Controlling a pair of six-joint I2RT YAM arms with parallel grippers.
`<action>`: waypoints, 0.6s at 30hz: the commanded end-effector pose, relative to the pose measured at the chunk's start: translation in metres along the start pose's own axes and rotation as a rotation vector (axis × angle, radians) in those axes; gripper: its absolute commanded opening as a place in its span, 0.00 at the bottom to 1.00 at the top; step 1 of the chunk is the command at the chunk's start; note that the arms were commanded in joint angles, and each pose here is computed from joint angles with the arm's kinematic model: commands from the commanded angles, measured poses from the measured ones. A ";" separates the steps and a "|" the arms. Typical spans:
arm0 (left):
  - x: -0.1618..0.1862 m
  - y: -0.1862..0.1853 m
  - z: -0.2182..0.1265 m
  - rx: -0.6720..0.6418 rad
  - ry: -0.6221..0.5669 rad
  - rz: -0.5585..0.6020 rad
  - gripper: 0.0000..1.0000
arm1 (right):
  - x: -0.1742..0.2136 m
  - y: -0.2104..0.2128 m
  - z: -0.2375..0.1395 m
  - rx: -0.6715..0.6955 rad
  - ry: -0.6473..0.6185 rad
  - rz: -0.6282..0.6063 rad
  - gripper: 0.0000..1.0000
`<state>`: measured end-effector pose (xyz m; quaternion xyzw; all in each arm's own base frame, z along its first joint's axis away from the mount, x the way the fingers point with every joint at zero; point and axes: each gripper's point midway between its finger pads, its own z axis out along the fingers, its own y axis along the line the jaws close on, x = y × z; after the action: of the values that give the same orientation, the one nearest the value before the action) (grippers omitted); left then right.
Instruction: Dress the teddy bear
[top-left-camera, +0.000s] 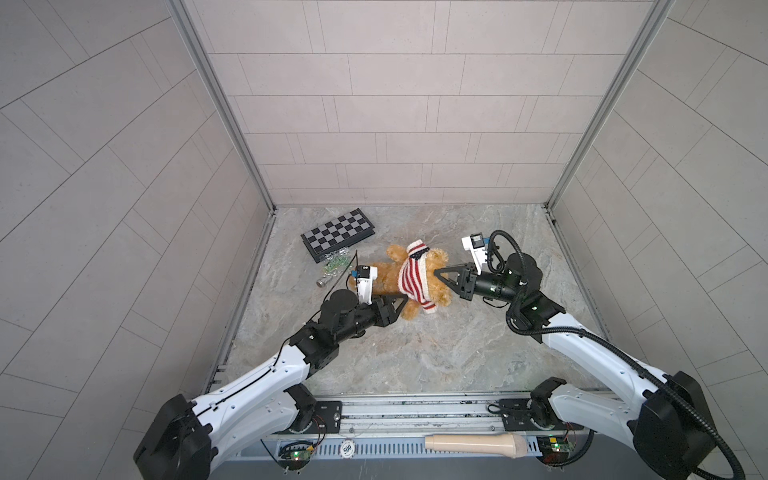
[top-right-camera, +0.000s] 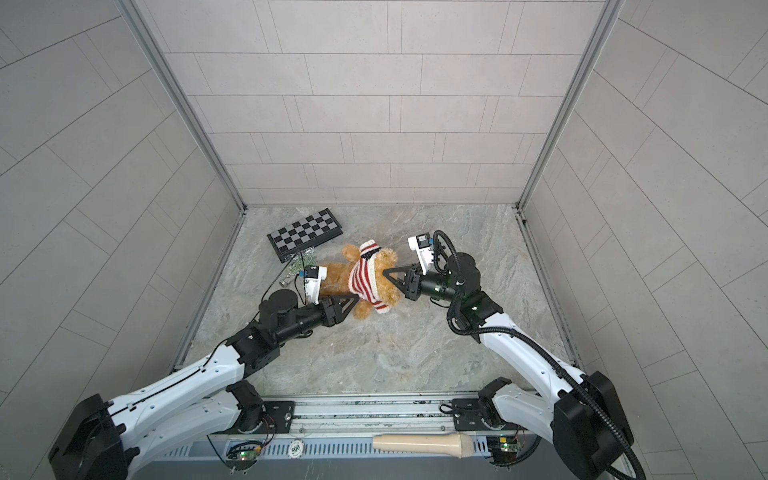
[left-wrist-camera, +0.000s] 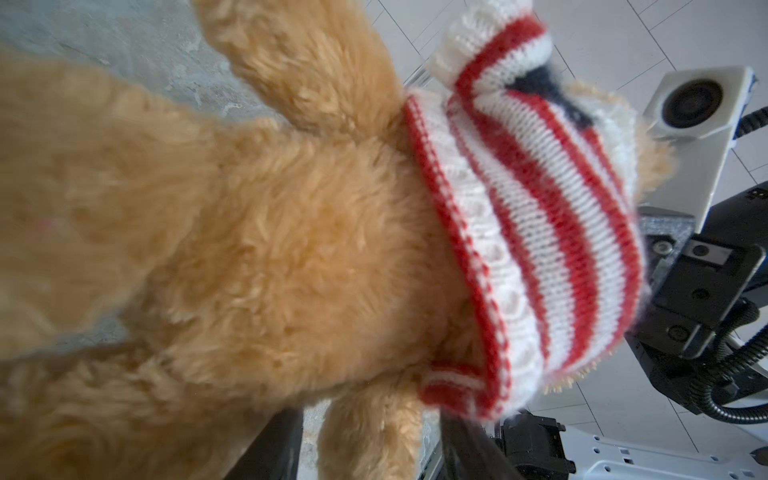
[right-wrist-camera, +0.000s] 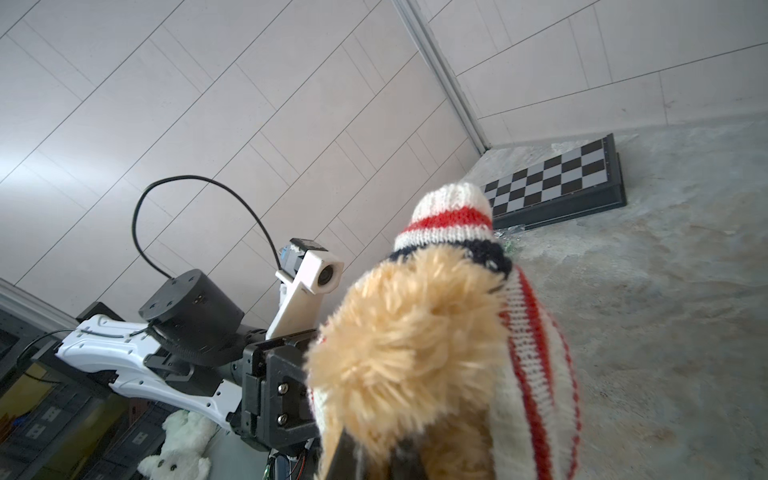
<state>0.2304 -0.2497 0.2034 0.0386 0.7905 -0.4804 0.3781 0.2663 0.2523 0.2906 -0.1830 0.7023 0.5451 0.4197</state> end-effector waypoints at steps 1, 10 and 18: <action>0.001 -0.012 -0.004 0.063 0.017 0.023 0.54 | -0.017 0.024 0.000 -0.094 -0.028 -0.093 0.00; -0.007 -0.033 -0.005 0.137 0.015 0.073 0.54 | -0.017 0.026 -0.001 -0.099 -0.026 -0.089 0.00; -0.016 -0.047 -0.003 0.166 0.009 0.104 0.44 | -0.015 0.026 -0.002 -0.099 -0.027 -0.084 0.00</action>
<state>0.2201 -0.2633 0.2258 0.0923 0.7678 -0.5119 0.3740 0.2626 0.2565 0.2884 -0.1975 0.6982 0.5545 0.4075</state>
